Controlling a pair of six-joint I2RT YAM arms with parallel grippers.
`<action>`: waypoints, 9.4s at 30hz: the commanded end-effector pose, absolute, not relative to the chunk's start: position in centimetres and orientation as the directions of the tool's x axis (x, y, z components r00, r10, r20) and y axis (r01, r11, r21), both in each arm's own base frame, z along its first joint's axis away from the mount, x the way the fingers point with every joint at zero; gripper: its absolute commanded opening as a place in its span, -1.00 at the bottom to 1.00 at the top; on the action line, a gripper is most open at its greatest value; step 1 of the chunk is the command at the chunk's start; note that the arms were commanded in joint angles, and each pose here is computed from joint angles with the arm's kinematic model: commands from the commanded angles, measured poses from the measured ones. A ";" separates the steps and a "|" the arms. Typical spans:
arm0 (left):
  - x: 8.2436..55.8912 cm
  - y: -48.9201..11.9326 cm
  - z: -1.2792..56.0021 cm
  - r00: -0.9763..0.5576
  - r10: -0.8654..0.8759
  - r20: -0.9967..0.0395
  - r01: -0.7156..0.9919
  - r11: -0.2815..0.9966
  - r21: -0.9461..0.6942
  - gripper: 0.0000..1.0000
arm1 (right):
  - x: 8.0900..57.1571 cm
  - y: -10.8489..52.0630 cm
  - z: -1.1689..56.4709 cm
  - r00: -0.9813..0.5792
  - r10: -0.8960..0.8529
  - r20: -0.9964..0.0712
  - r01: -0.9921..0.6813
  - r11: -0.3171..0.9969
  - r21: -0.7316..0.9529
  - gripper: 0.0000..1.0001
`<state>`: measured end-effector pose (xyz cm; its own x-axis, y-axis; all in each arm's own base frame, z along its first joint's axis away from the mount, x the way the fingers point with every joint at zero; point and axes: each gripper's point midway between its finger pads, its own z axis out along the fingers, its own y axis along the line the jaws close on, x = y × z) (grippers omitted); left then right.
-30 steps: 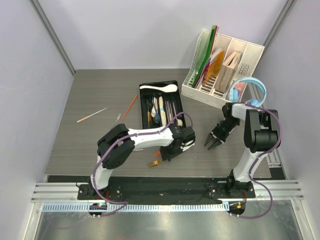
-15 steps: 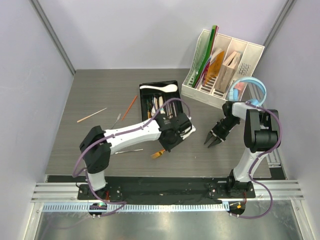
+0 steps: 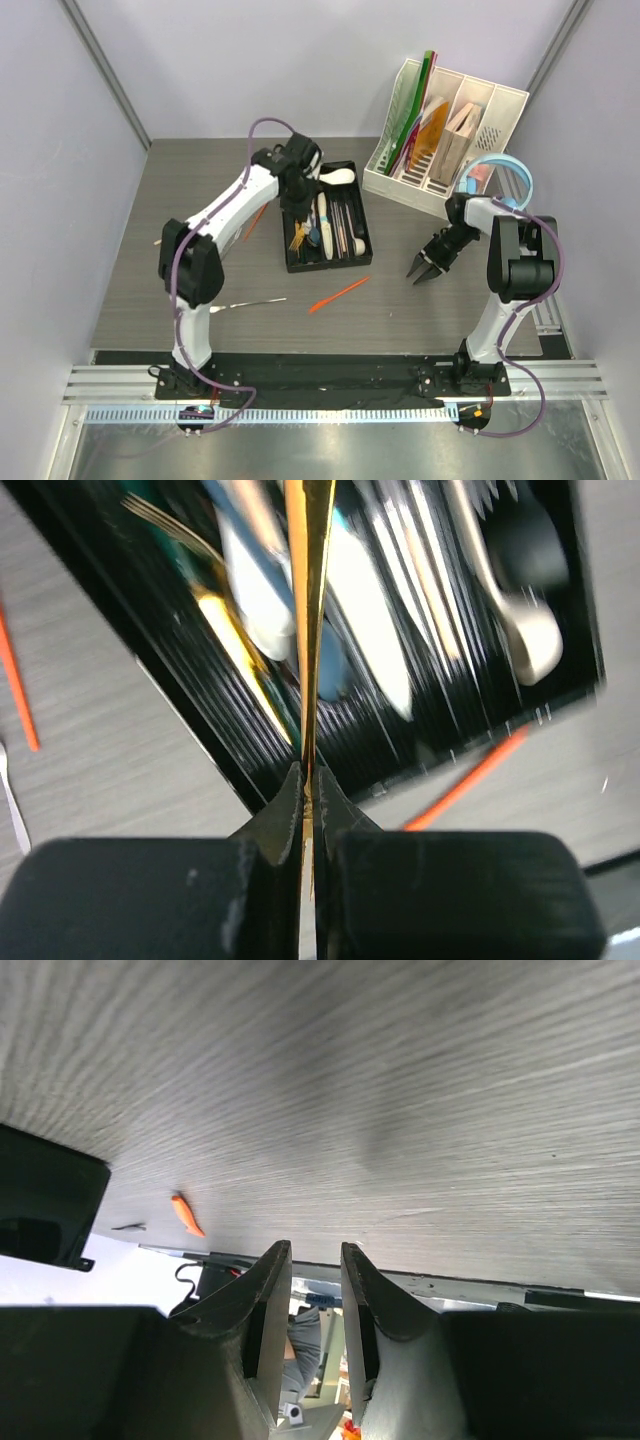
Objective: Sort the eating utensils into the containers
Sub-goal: Place the fork in the storage box, then pick up the knife at the center of the board, then place the knife in the storage box.
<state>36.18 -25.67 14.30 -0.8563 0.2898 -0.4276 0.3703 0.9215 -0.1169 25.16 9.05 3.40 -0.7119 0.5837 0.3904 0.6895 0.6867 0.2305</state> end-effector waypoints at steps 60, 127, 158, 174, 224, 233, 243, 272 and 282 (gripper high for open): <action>26.1 -30.2 12.9 -0.654 0.667 -0.357 0.707 0.706 0.025 -0.33 | 26.3 9.1 2.5 -0.698 0.574 0.428 0.693 0.691 0.204 -0.37; 22.1 -34.0 1.5 -0.628 0.766 -0.136 0.778 0.616 -0.123 -0.35 | 25.6 8.8 2.2 -0.697 0.567 0.439 0.686 0.705 0.180 -0.42; 21.4 -34.1 10.2 -0.619 0.738 -0.269 0.785 0.594 -0.174 -1.00 | 26.0 8.7 1.9 -0.700 0.567 0.434 0.685 0.706 0.183 -0.42; 32.5 -33.9 22.5 -0.839 0.212 -0.501 0.488 0.700 -0.521 -1.00 | 28.7 9.1 2.8 -0.705 0.578 0.410 0.693 0.684 0.228 -0.42; 42.4 -28.3 22.6 -0.875 -0.276 -0.398 0.097 0.705 -0.703 -1.00 | 31.4 11.2 3.6 -0.663 0.605 0.440 0.748 0.566 0.348 -0.43; 42.1 -27.8 22.3 -0.882 -0.289 -0.372 0.054 0.723 -0.689 -1.00 | 29.4 12.0 2.3 -0.644 0.587 0.491 0.764 0.533 0.365 -0.42; 42.3 -27.5 22.4 -0.874 -0.306 -0.378 0.038 0.731 -0.681 -1.00 | 29.0 12.4 2.0 -0.639 0.577 0.508 0.768 0.521 0.374 -0.42; 41.5 -25.9 22.3 -0.840 -0.300 -0.451 0.067 0.768 -0.637 -1.00 | 30.0 12.2 3.8 -0.658 0.583 0.476 0.748 0.575 0.331 -0.40; 41.6 -26.3 22.4 -0.843 -0.303 -0.445 0.072 0.756 -0.651 -1.00 | 29.7 12.2 3.7 -0.656 0.586 0.477 0.750 0.577 0.322 -0.41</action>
